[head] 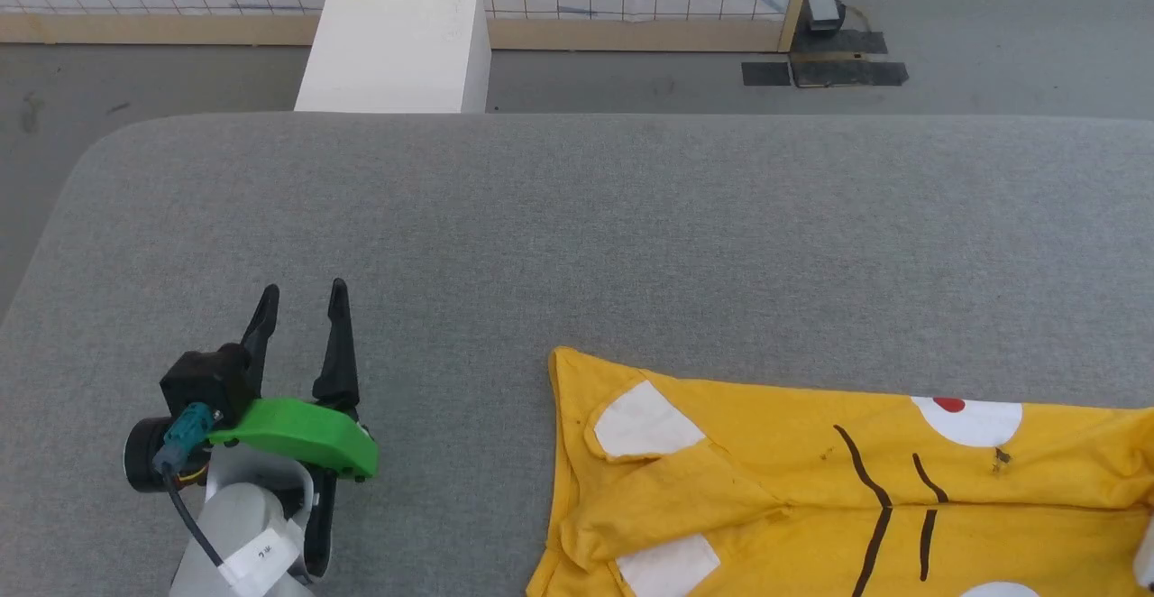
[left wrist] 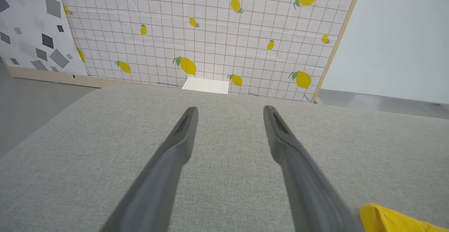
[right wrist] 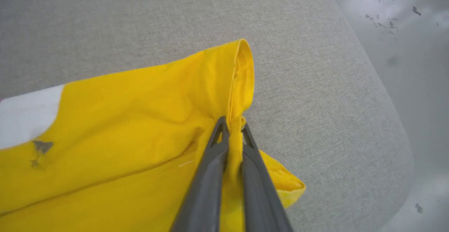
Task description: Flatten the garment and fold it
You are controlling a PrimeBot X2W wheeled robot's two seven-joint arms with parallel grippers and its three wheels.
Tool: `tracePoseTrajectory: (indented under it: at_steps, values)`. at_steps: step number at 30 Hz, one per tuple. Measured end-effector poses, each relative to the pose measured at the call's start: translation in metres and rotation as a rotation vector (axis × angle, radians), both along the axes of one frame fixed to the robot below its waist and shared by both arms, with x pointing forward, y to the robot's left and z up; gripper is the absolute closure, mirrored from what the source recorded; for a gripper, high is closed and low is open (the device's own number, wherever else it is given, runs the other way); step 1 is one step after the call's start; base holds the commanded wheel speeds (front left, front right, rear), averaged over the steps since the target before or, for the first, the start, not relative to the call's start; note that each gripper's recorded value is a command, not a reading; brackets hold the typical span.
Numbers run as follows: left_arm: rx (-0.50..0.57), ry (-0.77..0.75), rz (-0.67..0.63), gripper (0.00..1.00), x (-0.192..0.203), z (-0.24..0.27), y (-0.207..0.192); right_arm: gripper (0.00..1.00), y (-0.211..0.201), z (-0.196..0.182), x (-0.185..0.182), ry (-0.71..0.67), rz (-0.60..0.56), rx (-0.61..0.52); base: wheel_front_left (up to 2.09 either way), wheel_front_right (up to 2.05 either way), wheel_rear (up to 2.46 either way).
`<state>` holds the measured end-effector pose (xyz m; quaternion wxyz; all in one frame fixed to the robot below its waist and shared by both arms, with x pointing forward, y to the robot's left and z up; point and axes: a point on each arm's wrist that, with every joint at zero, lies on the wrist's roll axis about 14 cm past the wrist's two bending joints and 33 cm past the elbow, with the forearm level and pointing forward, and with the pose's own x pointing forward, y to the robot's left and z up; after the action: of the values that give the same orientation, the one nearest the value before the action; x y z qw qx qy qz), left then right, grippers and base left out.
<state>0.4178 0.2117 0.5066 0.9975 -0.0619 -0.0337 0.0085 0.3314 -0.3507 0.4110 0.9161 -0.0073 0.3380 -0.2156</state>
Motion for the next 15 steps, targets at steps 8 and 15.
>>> tracePoseTrajectory:
  at_steps: [8,15]
  values:
    - [0.014,0.008,0.001,0.0,-0.003,-0.002,0.003,1.0,0.088,0.039,0.011,-0.017,0.247,0.119,0.0,0.0,0.0]
    - [0.013,0.02,0.004,0.0,-0.006,-0.006,0.004,1.0,0.217,0.087,0.015,-0.065,0.662,0.187,0.0,0.0,0.0]
